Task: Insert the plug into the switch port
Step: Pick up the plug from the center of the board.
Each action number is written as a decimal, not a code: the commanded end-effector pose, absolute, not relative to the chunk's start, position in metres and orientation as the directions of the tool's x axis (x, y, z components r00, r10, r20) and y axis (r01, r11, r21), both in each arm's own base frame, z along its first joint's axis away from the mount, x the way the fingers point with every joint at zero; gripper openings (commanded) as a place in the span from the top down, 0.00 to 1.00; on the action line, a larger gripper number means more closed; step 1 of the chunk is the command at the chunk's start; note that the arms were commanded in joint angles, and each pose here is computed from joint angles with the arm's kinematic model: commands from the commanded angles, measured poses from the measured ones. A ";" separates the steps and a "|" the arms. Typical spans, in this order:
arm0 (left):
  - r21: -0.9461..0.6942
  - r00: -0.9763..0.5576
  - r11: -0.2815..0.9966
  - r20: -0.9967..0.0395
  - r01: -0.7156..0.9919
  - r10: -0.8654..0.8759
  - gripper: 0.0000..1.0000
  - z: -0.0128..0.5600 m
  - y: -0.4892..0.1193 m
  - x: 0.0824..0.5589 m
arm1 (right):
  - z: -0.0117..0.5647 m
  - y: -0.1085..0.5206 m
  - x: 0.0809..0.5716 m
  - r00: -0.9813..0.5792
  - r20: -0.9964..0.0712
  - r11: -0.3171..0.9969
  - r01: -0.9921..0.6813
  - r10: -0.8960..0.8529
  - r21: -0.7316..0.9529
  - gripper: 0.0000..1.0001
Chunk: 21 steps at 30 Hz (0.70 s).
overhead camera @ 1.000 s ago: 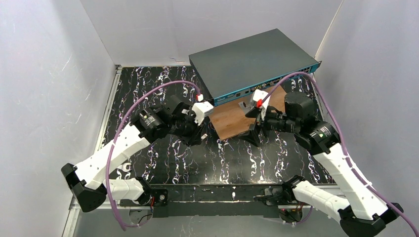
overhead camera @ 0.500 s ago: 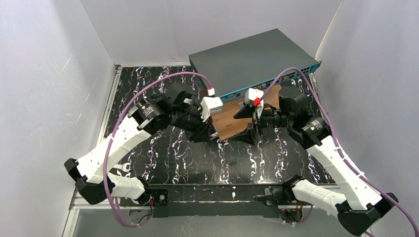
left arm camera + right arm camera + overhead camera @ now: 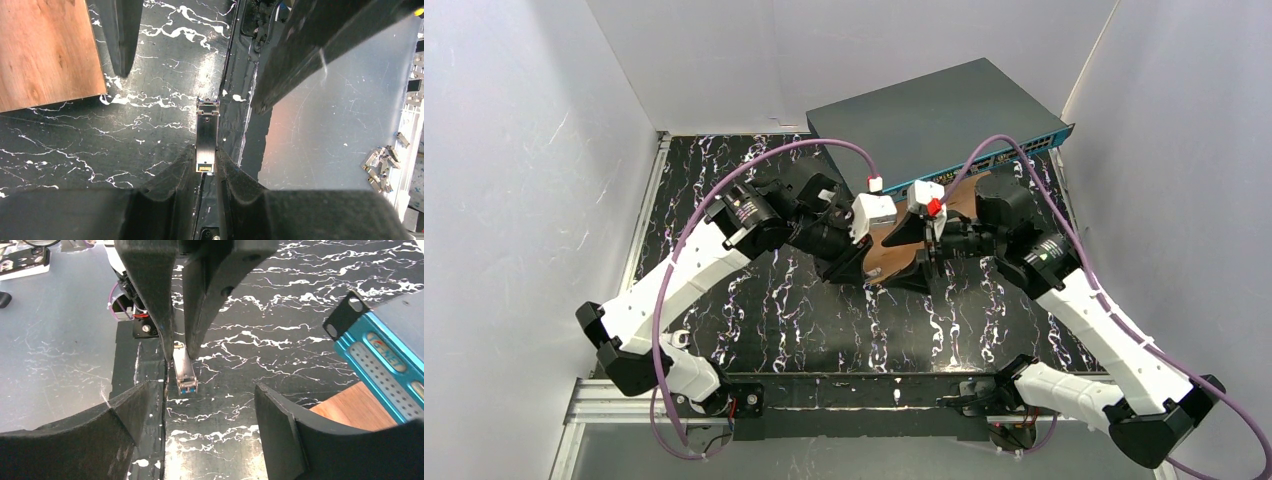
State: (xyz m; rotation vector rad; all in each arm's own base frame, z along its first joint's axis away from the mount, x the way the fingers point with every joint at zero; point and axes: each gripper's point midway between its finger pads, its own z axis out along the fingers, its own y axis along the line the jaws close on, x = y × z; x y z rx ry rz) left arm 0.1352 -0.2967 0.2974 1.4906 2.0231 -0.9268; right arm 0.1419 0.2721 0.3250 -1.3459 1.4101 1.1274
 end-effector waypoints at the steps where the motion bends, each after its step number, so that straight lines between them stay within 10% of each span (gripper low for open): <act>1: -0.250 -0.273 0.128 -0.717 0.960 0.641 1.00 0.308 -0.299 0.127 | 0.328 0.283 0.136 -0.034 -0.978 -0.039 -0.998 -0.206 0.042 0.18; 21: -0.178 -0.209 0.113 -0.730 0.977 0.651 1.00 0.306 -0.291 0.128 | 0.311 0.288 0.134 -0.072 -0.969 -0.031 -0.996 -0.235 0.081 0.41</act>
